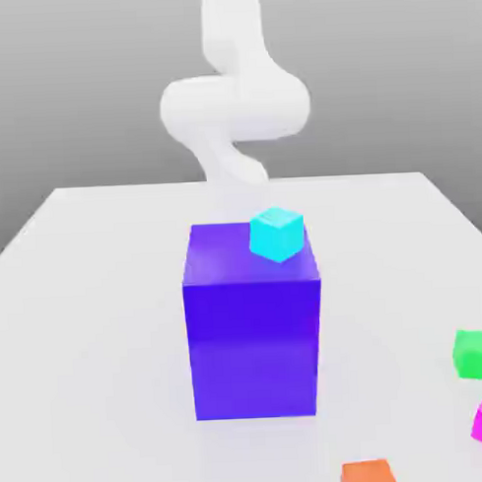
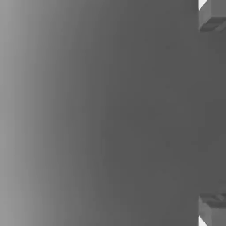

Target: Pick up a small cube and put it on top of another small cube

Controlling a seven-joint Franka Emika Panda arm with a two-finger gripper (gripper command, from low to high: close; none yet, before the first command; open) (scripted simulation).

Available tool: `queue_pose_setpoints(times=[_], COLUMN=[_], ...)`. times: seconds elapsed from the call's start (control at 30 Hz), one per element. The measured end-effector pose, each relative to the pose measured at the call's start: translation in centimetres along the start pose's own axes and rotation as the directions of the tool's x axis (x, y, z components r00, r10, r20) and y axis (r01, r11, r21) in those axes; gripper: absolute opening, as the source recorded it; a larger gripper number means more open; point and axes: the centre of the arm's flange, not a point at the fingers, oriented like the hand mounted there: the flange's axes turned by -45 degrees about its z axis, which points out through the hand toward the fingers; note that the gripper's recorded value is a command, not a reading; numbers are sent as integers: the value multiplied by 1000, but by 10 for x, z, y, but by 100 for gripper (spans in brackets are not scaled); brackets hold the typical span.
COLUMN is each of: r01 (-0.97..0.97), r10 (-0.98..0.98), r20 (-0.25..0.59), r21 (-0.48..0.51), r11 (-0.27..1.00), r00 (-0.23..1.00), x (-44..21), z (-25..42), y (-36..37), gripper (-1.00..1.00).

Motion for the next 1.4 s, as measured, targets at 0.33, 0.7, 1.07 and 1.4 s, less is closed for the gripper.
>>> queue_pose_setpoints(times=[0.33,0.7,1.07,1.4], r01=[243,459,511,512], r10=[-250,-530,-708,-711], r20=[237,403,453,453], r21=[57,267,491,495], r11=[968,848,706,702], r00=[939,746,542,538], x=[-25,-138,-296,-322], z=[171,316,410,435], y=[-101,-226,-312,-314], gripper=[0,0,0,-100])
